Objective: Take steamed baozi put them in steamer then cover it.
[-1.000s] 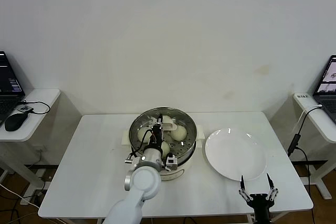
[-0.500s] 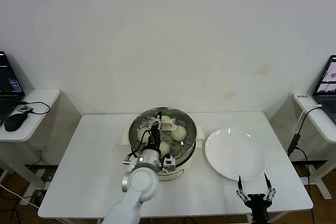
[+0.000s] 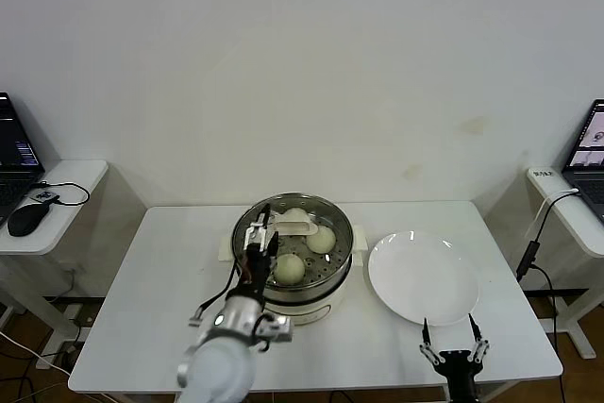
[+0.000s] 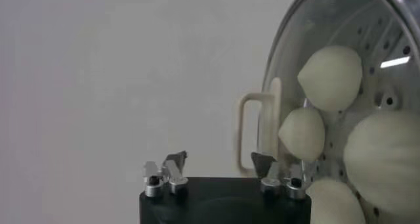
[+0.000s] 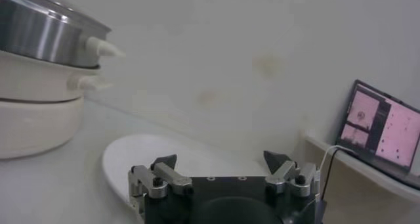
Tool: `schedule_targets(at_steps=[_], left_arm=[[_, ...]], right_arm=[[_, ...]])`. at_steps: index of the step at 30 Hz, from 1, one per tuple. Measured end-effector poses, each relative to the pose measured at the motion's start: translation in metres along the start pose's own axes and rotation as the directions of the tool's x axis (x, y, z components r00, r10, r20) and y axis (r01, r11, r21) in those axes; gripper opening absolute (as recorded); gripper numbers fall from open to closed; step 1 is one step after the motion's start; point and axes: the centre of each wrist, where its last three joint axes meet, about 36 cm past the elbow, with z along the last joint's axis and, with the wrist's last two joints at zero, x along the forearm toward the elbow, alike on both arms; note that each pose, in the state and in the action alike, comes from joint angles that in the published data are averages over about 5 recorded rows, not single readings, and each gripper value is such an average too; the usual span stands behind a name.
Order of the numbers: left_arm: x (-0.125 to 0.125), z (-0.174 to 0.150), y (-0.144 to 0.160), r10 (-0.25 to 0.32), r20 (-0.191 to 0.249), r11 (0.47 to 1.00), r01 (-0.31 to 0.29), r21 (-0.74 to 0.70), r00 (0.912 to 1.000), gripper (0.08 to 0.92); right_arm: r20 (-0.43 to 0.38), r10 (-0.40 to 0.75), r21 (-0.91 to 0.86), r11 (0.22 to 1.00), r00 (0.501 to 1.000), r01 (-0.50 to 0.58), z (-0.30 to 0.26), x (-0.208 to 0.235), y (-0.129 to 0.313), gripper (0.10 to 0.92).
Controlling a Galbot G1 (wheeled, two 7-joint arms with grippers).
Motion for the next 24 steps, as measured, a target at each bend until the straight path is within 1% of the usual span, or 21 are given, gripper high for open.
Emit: schedule_targets(at_steps=[3, 6, 8, 10, 13, 17, 21, 24], left_arm=[[0.024, 0.013, 0.005, -0.023, 0.019, 0.997, 0.021, 0.074, 0.9996, 0.821], [0.045, 0.03, 0.007, -0.036, 0.029, 0.982, 0.03, 0.185, 0.9989, 0.823], [0.057, 0.043, 0.008, -0.034, 0.028, 0.96, 0.025, 0.28, 0.999, 0.823], [0.069, 0.054, 0.007, -0.031, 0.019, 0.922, 0.021, 0.386, 0.9993, 0.823], [0.083, 0.066, 0.005, -0.028, -0.005, 0.839, 0.026, 0.544, 0.9996, 0.823], [0.098, 0.076, -0.002, -0.019, -0.052, 0.689, 0.051, 0.723, 0.9985, 0.823], [0.107, 0.087, -0.014, -0.01, -0.107, 0.534, 0.096, 0.84, 0.9942, 0.823], [0.113, 0.097, -0.023, 0.005, -0.148, 0.437, 0.131, 0.89, 0.989, 0.823]], right_arm=[[0.002, -0.009, -0.005, 1.0, 1.0, 0.009, -0.001, 0.001, 0.002, 0.823], [0.004, -0.017, -0.008, 1.0, 1.0, 0.017, -0.002, 0.001, 0.001, 0.823], [0.004, -0.021, -0.008, 1.0, 1.0, 0.021, -0.003, 0.001, 0.001, 0.823], [0.004, -0.026, -0.008, 1.0, 1.0, 0.026, -0.004, 0.002, -0.001, 0.823], [0.003, -0.037, -0.011, 0.999, 0.999, 0.037, -0.005, 0.003, -0.002, 0.823], [-0.006, -0.064, -0.021, 0.998, 0.998, 0.063, -0.008, 0.006, -0.005, 0.823], [-0.019, -0.093, -0.039, 0.995, 0.996, 0.092, -0.012, 0.011, -0.012, 0.823], [-0.022, -0.112, -0.05, 0.993, 0.993, 0.111, -0.015, 0.014, -0.019, 0.823]])
